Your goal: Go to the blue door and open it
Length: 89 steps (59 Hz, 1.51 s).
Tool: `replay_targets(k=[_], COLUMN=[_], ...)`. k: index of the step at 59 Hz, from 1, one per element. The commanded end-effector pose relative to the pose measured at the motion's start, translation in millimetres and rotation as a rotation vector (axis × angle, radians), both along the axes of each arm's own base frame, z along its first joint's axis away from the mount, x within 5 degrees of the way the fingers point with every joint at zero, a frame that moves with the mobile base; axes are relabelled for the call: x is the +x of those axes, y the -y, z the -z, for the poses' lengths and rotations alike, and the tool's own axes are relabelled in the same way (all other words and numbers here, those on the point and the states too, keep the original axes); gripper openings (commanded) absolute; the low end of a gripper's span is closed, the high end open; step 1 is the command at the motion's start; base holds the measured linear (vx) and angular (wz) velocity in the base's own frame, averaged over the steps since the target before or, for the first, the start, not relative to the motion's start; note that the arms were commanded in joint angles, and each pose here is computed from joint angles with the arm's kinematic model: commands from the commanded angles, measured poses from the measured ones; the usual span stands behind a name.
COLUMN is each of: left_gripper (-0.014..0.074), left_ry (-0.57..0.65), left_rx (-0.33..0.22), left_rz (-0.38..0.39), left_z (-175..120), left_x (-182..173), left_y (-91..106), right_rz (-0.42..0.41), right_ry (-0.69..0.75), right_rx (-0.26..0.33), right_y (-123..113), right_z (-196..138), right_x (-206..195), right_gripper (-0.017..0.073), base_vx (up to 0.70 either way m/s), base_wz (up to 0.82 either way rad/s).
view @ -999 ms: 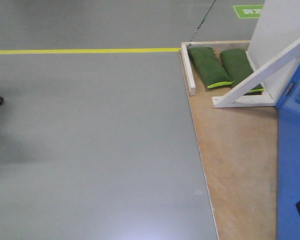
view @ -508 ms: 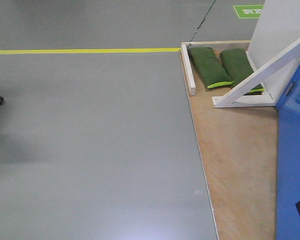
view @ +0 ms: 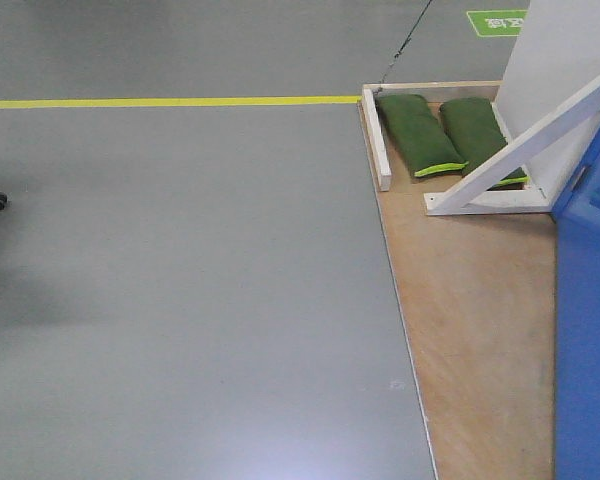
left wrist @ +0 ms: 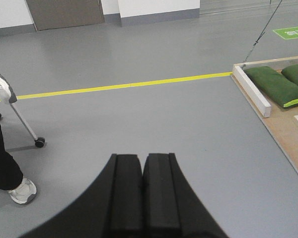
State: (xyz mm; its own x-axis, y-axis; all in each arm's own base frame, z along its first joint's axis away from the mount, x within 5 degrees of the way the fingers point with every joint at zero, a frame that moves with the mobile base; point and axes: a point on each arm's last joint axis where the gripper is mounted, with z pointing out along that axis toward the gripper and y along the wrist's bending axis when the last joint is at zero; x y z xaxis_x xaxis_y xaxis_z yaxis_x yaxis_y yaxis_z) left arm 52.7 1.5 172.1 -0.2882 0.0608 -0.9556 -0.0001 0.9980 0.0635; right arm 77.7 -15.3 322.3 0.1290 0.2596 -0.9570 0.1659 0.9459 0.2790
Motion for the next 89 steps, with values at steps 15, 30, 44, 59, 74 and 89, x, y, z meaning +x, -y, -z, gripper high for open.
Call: replay_targets(k=[15, 30, 44, 59, 74, 89], left_gripper=[0.0070, 0.0070, 0.0070, 0.0070, 0.0070, 0.0070], left_ry=[0.091, 0.091, 0.091, 0.091, 0.091, 0.091], left_rx=[-0.007, -0.007, -0.007, -0.007, -0.007, -0.007], left_rz=[0.005, 0.005, 0.005, 0.005, 0.005, 0.005], left_z=[-7.3, -7.3, -7.3, -7.3, -7.3, -7.3], left_x=[1.0, 1.0, 1.0, 1.0, 1.0, 1.0], left_y=[0.5, 0.5, 0.5, 0.5, 0.5, 0.5], right_rz=[0.203, 0.436, 0.522, 0.537, 0.583, 0.780], right_ry=[0.462, 0.692, 0.694, 0.712, 0.909, 1.186], right_rx=[0.413, 0.591, 0.640, 0.632, 0.560, 0.409], right_y=[30.8, 70.4, 97.0, 112.6, 117.2, 125.8], right_z=[-83.5, -99.5, -104.4, -122.2, -156.6, -172.5], right_x=[1.3, 7.9, 32.3, 51.8, 40.4, 5.8], right_gripper=[0.0002, 0.0002, 0.0002, 0.0002, 0.0002, 0.0002], base_vx=[0.00, 0.00, 0.00, 0.00, 0.00, 0.00], base_wz=[0.00, 0.00, 0.00, 0.00, 0.00, 0.00])
